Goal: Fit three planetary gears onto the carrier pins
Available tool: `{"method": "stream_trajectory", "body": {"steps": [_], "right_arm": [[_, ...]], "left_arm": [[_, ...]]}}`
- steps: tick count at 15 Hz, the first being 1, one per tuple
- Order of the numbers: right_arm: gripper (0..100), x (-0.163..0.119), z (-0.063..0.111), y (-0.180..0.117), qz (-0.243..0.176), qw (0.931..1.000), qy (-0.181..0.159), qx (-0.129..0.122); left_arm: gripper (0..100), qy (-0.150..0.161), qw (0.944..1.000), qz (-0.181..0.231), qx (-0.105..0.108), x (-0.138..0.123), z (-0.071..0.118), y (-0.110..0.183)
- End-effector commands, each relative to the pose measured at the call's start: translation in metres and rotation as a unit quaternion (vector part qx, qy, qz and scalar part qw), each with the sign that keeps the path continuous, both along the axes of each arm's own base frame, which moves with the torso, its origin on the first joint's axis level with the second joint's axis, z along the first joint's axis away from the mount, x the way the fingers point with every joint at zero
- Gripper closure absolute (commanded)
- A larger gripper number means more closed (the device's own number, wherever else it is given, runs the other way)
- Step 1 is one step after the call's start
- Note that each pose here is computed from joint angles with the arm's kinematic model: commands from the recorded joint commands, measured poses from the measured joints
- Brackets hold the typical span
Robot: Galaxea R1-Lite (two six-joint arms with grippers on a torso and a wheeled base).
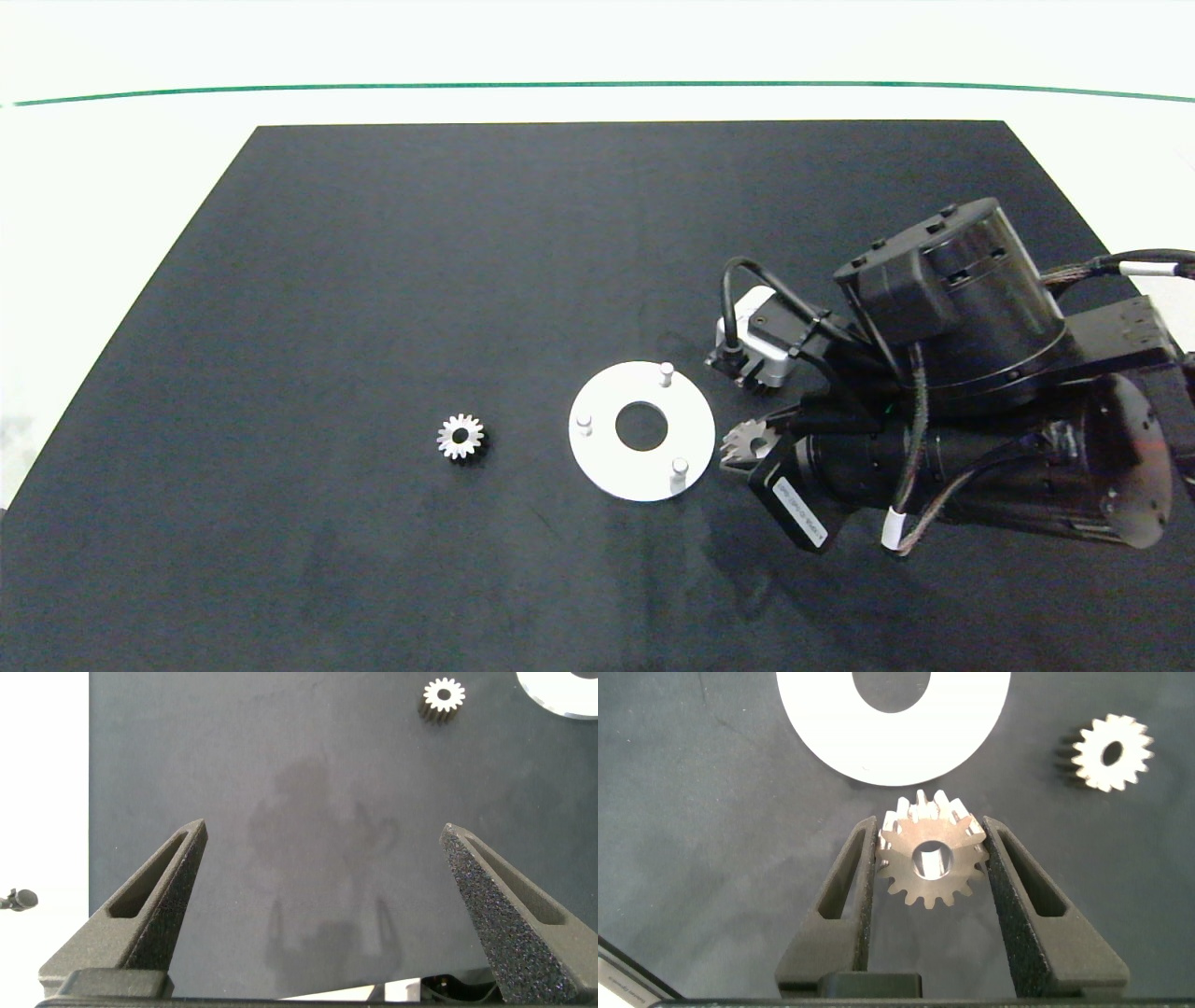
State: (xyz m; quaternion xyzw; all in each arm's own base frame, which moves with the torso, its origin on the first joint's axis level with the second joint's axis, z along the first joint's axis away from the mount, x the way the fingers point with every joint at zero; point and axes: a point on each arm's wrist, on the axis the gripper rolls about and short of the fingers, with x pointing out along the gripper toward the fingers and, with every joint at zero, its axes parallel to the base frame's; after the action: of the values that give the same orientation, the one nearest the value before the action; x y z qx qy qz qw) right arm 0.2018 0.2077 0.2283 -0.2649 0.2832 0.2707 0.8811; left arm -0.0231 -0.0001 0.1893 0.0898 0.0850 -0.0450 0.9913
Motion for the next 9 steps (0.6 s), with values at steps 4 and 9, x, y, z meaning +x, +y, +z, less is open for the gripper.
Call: {"method": "stream_trajectory", "body": {"steps": [4, 9], "right_arm": [[96, 0.012, -0.013, 0.028, 0.016, 0.9997, 0.01, -0.015], [96, 0.014, -0.019, 0.033, 0.016, 0.9993, 0.019, -0.028]], "left_arm": [[0, 0.0, 1.0, 0.0, 0.001, 0.0, 0.001, 0.0], [0, 0.001, 1.0, 0.0, 0.001, 0.0, 0.001, 0.0]]}}
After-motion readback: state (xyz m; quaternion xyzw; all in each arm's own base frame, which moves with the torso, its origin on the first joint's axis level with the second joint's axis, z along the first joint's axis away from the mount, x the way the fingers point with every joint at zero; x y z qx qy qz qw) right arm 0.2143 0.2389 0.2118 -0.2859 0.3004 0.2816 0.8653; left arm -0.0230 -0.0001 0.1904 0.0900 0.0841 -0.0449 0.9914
